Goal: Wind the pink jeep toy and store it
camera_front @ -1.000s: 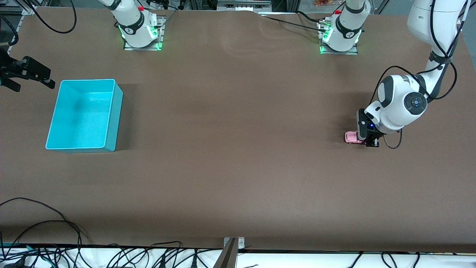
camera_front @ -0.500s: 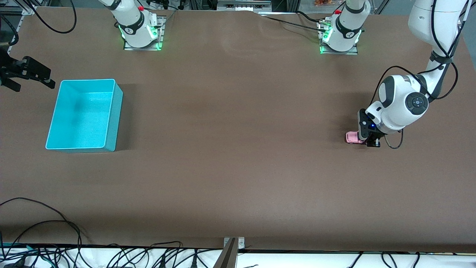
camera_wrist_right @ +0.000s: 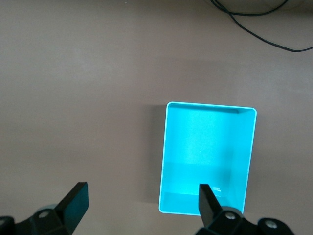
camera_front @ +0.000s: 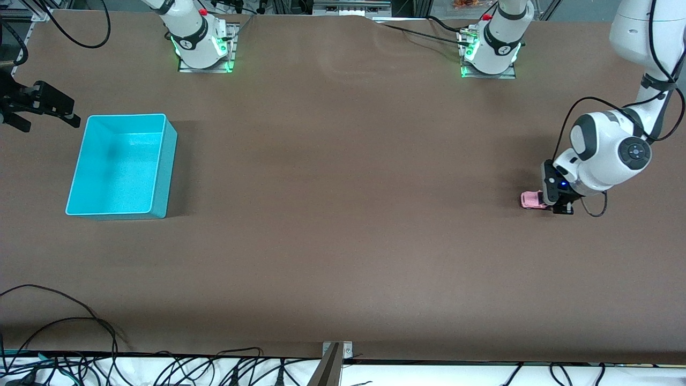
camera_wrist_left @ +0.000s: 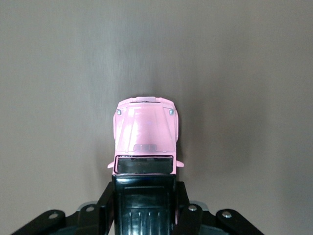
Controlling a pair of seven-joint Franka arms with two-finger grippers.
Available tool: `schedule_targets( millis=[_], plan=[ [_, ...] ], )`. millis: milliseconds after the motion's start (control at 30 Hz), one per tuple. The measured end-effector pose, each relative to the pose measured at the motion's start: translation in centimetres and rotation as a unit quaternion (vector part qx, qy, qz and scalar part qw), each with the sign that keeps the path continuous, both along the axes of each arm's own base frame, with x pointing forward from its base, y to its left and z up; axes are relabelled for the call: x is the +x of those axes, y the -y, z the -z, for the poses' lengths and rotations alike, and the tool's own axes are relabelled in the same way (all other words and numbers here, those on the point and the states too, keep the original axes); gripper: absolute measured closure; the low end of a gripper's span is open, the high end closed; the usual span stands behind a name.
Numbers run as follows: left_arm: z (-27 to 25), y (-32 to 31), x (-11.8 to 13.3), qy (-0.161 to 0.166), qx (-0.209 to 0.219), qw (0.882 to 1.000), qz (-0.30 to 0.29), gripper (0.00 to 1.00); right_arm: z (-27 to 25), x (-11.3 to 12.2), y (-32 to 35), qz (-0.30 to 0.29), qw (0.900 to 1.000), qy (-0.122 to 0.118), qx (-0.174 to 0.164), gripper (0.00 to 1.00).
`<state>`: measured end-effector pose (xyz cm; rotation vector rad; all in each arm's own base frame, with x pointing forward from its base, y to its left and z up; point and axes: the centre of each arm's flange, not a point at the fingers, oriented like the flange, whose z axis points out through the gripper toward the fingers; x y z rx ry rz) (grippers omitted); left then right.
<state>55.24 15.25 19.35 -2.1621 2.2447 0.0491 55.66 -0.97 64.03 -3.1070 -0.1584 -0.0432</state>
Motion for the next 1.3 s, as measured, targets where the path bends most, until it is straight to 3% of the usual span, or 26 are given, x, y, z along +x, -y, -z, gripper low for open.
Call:
schedule_targets(
  millis=[667, 1300],
  plan=[
    [-0.1, -11.9, -0.6, 0.018, 0.011, 1.000, 0.001, 0.49, 0.0, 0.0, 0.0, 0.000, 1.000, 0.000, 0.000, 0.00],
    [-0.1, -16.1, -1.1, 0.027, 0.018, 0.999, 0.019, 0.49, 0.0, 0.0, 0.0, 0.000, 1.000, 0.000, 0.000, 0.00]
  ],
)
